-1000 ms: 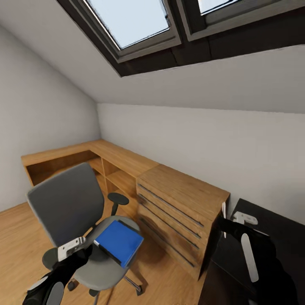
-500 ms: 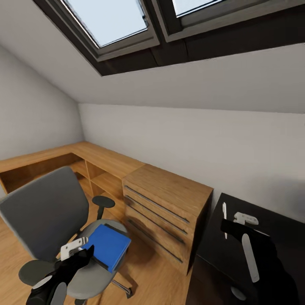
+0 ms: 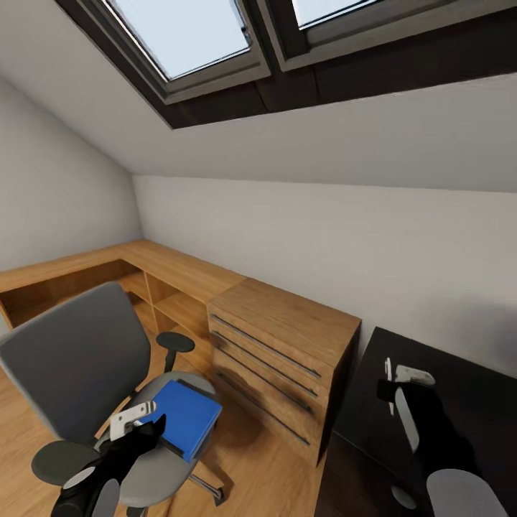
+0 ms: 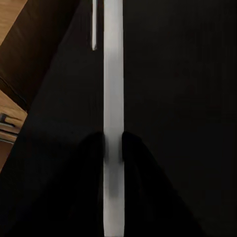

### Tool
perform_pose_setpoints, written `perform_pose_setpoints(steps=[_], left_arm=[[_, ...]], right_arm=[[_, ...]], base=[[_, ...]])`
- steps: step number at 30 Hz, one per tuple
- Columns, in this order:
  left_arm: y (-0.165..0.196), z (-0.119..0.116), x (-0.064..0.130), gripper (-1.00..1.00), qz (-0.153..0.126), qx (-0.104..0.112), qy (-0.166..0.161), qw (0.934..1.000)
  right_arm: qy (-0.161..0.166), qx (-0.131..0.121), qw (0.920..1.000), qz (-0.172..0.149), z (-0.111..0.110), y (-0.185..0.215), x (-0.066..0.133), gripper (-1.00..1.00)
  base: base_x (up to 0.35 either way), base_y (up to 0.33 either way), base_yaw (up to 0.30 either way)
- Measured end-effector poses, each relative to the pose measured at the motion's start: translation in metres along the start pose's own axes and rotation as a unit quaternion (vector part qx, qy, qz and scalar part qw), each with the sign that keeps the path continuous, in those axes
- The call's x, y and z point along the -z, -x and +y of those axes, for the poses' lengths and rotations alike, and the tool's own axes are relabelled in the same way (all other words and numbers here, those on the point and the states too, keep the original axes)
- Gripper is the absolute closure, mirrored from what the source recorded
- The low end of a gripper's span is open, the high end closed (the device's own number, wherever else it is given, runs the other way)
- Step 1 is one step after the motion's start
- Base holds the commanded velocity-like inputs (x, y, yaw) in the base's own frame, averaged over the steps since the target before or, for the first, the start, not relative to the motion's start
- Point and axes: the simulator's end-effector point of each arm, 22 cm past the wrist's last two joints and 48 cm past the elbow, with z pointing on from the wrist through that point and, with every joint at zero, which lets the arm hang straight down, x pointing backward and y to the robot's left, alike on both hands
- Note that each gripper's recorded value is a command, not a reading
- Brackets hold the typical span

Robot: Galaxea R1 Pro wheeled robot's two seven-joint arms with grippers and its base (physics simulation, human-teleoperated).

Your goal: In the bedroom, organize the workspace by keeping the computer under the desk, ensuring the monitor is on the desk, placing the keyboard on the desk next to the monitor, placing the mouse on the desk next to the keyboard, moving the folder from the swivel chair onto the desk next to the mouse, stacking the notebook on top of the folder with the pen on top of the notebook, and positioning the swivel chair next to the desk.

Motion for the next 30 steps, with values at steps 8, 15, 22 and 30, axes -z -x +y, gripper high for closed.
perform_pose_setpoints(steps=[8,15,22,30], left_arm=[[-0.001,-0.006,0.0,-1.0,0.001,-0.004,-0.006,1.0],[-0.002,-0.007,0.0,-1.0,0.002,-0.004,-0.007,1.0],[-0.003,-0.009,0.0,-1.0,0.003,-0.006,-0.009,0.9999],[-0.003,-0.009,0.0,-1.0,0.003,-0.005,-0.009,0.9999]], right_arm=[[-0.011,0.002,0.9997,0.021,-0.011,-0.002,-0.024,1.0],[-0.014,0.002,0.9987,0.05,-0.015,-0.012,-0.04,1.0],[-0.016,0.003,0.9971,0.074,-0.017,-0.022,-0.046,1.0],[-0.018,0.004,0.9959,0.089,-0.017,-0.033,-0.047,1.0]], base=[[0.0,0.0,0.0],[0.0,0.0,0.0],[0.0,0.0,0.0],[0.0,0.0,0.0]])
